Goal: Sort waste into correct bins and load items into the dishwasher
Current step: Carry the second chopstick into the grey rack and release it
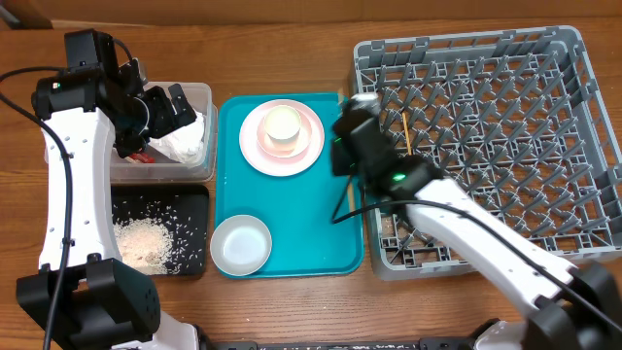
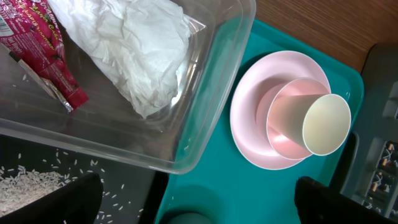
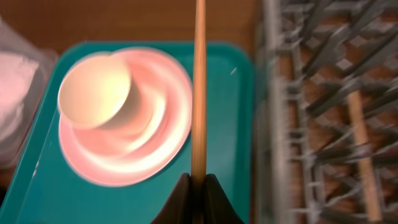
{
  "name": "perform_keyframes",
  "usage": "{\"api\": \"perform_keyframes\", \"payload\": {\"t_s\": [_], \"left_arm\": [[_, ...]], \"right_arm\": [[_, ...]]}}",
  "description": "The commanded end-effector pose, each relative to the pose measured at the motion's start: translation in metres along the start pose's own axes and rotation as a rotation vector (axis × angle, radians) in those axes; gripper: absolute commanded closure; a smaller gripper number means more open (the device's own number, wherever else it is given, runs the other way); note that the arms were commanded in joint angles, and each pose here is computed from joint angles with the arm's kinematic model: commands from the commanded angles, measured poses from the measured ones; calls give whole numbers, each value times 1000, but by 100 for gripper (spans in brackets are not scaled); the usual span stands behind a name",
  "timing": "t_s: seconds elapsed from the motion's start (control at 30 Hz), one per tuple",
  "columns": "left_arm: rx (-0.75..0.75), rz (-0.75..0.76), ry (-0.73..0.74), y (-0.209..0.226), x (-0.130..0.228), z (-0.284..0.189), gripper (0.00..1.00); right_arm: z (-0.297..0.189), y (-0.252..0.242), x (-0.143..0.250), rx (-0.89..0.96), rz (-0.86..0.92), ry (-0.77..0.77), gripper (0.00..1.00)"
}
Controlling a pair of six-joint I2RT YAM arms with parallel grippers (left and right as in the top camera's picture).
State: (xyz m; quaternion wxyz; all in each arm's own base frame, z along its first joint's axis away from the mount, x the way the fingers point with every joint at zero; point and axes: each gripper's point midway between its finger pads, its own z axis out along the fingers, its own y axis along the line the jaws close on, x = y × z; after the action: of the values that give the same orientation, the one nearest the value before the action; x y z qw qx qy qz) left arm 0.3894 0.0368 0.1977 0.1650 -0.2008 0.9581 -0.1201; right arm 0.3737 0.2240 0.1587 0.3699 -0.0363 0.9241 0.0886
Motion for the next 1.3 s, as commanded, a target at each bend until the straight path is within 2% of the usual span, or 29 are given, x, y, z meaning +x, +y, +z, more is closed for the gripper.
{"api": "perform_keyframes", "payload": {"t_s": [0.0, 0.27, 0.5, 0.67, 0.77, 0.9, 1.0, 1.13, 1.27], "left_arm": [[1, 26, -24, -3, -4, -7, 0], [0, 26, -24, -3, -4, -7, 0], [1, 26, -24, -3, -4, -7, 0], [0, 26, -24, -3, -4, -7, 0], [0, 26, -24, -3, -4, -7, 0], [0, 25, -24, -2, -4, -7, 0], [0, 25, -24, -2, -4, -7, 0], [1, 26, -24, -3, -4, -7, 0], [0, 26, -24, -3, -4, -7, 0]], "right_arm": [[-23, -36, -45, 51, -67, -106, 96], [-15, -107, -45, 157, -95, -29, 96], [5, -130, -26, 163, -55, 67, 95], [19, -133, -12, 170, -58, 120, 86], [25, -134, -6, 173, -60, 144, 85], [26, -134, -3, 174, -60, 154, 76], [28, -118, 0, 89, -57, 170, 70], [26, -83, 8, -112, -27, 210, 68], [21, -63, 15, -220, 8, 250, 68]]}}
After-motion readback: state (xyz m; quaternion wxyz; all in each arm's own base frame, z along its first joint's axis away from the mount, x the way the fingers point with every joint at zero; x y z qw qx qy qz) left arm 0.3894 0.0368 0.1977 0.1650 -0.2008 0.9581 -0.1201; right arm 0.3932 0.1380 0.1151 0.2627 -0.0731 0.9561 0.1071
